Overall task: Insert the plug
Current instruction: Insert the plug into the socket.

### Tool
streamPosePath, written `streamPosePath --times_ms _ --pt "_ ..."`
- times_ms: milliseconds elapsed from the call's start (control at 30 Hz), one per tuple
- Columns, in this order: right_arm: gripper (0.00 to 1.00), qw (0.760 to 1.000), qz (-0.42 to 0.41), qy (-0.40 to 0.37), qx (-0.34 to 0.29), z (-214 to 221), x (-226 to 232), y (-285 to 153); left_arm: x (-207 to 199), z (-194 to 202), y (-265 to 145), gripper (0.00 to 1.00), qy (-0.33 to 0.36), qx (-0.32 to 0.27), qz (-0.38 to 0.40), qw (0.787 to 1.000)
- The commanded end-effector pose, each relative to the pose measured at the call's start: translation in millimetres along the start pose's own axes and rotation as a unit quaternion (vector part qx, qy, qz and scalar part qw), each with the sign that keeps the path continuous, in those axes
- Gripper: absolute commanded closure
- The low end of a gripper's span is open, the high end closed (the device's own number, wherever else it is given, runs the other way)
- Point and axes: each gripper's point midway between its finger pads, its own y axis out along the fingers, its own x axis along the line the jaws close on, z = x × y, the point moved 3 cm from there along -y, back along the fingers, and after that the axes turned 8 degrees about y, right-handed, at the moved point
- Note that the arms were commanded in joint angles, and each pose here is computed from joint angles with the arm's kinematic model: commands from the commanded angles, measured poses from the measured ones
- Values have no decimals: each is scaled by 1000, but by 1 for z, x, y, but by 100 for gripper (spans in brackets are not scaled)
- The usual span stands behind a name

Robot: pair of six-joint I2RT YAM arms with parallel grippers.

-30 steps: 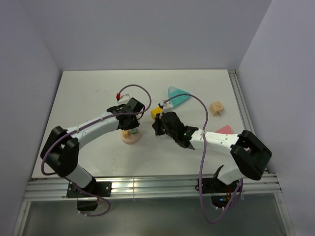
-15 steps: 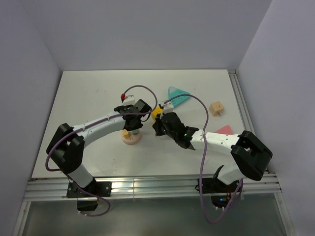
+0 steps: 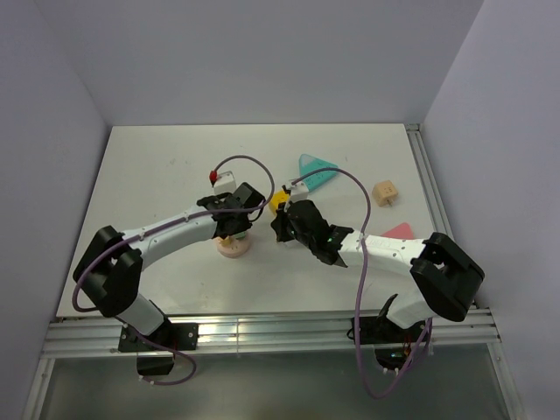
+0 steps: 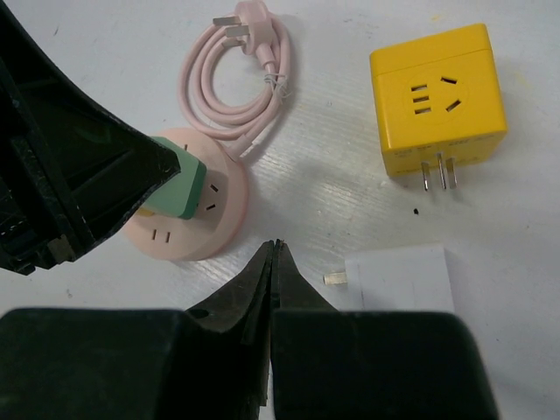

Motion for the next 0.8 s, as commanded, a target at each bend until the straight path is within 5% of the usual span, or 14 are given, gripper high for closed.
streamPosePath --times_ms 0,767 --pt "100 999 -24 13 -30 -14 7 -5 9 30 2 100 9 47 -2 999" --pt "100 998 -43 18 -32 -12 11 -7 2 46 2 100 45 50 -38 997"
